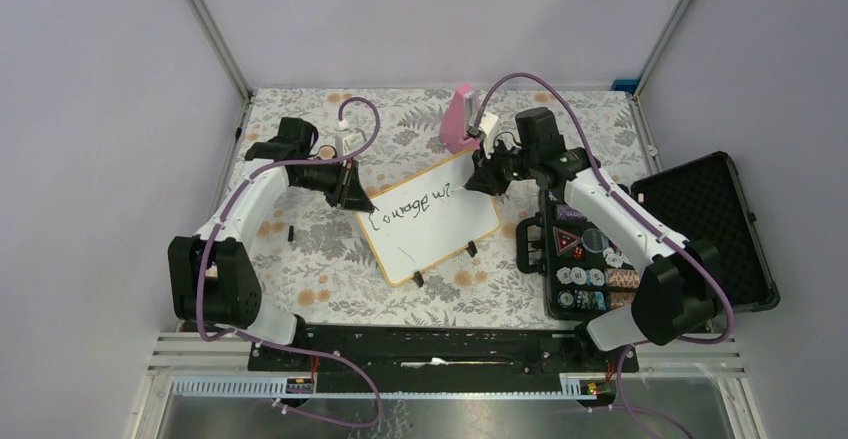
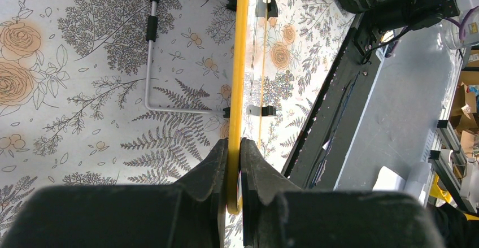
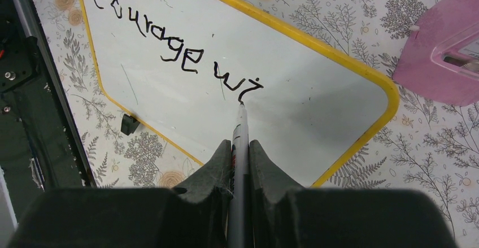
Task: Write a sentence on the whiteboard
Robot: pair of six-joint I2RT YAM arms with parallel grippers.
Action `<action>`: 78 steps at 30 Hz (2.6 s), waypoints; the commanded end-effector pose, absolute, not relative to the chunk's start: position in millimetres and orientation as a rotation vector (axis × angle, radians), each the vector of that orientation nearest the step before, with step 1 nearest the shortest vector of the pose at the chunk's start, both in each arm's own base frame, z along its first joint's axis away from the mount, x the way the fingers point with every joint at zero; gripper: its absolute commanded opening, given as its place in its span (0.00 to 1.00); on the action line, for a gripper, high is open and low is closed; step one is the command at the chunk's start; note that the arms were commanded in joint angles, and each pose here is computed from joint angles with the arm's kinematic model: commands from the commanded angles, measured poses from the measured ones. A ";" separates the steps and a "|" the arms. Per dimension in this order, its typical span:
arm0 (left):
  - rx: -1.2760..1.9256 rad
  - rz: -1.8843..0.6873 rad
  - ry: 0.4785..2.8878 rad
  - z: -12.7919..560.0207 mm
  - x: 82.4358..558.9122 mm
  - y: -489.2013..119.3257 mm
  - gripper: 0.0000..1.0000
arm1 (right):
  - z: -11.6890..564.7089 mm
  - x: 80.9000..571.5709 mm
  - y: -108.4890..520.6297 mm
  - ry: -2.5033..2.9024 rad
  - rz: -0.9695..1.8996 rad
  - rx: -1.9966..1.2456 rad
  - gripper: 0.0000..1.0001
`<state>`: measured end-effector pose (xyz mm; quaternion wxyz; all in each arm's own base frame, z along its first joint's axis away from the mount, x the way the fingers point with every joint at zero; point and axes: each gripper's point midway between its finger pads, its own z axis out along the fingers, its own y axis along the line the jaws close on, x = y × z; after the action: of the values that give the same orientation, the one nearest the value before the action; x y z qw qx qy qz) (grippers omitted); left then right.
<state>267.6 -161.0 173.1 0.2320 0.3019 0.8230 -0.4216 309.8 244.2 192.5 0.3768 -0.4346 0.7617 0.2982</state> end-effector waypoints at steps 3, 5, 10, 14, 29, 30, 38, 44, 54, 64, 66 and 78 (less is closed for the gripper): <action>0.887 -0.991 2.256 164.2 278.8 -149.7 0.00 | 199.8 312.3 248.0 1.909 0.790 -1.098 0.00; 0.889 -0.990 2.256 164.1 278.9 -150.0 0.00 | 200.0 312.0 247.9 1.908 0.791 -1.093 0.00; 0.891 -0.993 2.256 164.3 279.0 -150.7 0.00 | 199.2 311.6 247.5 1.912 0.790 -1.090 0.00; 0.893 -0.991 2.257 163.8 278.6 -150.8 0.00 | 200.7 312.5 247.0 1.911 0.785 -1.085 0.00; 0.895 -0.990 2.257 163.9 278.5 -151.1 0.00 | 205.0 319.2 249.2 1.894 0.775 -1.073 0.00; 0.894 -0.989 2.257 164.1 278.6 -151.1 0.00 | 205.4 319.2 249.8 1.892 0.779 -1.074 0.00; 0.896 -0.991 2.256 163.7 278.7 -151.2 0.00 | 206.5 323.4 252.3 1.889 0.779 -1.074 0.00; 0.896 -0.991 2.258 163.1 278.9 -151.1 0.00 | 206.2 333.3 247.4 1.896 0.715 -1.062 0.00; 0.899 -0.990 2.258 162.3 279.2 -151.0 0.00 | 211.9 341.2 244.0 1.886 0.685 -1.051 0.00; 0.900 -0.991 2.262 160.9 279.9 -151.0 0.00 | 201.3 339.1 246.0 1.905 0.710 -1.066 0.00; 0.900 -0.990 2.264 160.6 279.8 -150.8 0.00 | 198.3 337.9 246.2 1.912 0.716 -1.067 0.00; 0.898 -0.992 2.261 161.4 280.5 -151.1 0.00 | 184.0 326.0 243.6 1.945 0.740 -1.074 0.00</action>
<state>266.9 -161.5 173.1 0.2331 0.3051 0.8233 -0.4181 324.8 245.2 185.6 0.3825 -0.4194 0.7696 0.2926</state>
